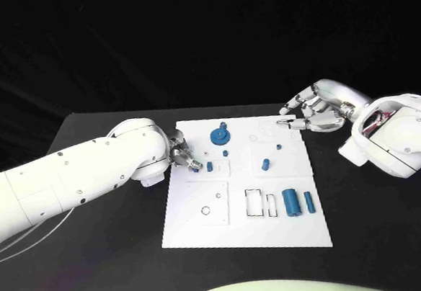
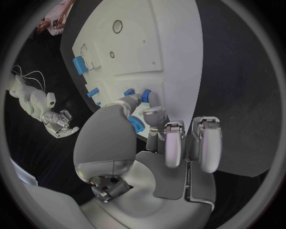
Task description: Assemble the parts on the task board
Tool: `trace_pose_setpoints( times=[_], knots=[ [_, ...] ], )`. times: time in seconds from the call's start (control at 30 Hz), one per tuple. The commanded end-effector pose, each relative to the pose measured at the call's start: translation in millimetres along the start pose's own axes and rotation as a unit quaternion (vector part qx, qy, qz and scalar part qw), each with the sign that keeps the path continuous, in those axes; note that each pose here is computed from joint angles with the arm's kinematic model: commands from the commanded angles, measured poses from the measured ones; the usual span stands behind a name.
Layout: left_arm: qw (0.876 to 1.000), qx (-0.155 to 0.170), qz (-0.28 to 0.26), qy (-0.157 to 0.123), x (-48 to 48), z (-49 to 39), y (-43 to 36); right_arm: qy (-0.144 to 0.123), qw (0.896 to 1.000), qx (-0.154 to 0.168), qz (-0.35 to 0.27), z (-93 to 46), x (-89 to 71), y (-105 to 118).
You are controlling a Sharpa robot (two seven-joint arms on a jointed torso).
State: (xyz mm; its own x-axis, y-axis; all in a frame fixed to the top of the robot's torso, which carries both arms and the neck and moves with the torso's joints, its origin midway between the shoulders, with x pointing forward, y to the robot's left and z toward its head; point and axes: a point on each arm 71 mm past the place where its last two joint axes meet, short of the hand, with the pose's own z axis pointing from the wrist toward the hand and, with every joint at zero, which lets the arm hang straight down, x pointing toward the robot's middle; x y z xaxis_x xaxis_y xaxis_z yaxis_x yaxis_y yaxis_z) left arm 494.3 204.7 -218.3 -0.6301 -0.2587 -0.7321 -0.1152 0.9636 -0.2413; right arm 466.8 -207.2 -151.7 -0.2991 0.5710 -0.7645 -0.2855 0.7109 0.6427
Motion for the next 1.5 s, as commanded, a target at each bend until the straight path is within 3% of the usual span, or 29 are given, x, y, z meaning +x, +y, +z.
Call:
trace_pose_setpoints(
  times=[0.03, 0.73, 1.1, 1.3, 1.5],
  knots=[
    [1.0, -0.007, 0.007, 0.013, 3.5, 0.5, 0.2, 0.005, 1.0, -0.004, -0.004, -0.1, 1.1, 1],
    [1.0, -0.023, 0.001, 0.009, -0.2, 4.1, 8.2, 0.0, 1.0, -0.001, -0.006, -0.4, -0.5, -1],
    [1.0, -0.019, -0.009, 0.002, -1.4, 4.0, 8.2, -0.004, 1.0, -0.003, -0.006, -0.4, -0.9, -1],
    [1.0, -0.014, -0.026, -0.011, -3.3, 3.9, 7.9, -0.009, 1.0, -0.003, -0.006, -0.4, -1.8, -1],
    [0.997, 0.007, -0.067, -0.046, -9.1, 2.7, 8.2, -0.011, 1.0, -0.002, -0.006, -0.4, -2.3, -1]
  ],
)
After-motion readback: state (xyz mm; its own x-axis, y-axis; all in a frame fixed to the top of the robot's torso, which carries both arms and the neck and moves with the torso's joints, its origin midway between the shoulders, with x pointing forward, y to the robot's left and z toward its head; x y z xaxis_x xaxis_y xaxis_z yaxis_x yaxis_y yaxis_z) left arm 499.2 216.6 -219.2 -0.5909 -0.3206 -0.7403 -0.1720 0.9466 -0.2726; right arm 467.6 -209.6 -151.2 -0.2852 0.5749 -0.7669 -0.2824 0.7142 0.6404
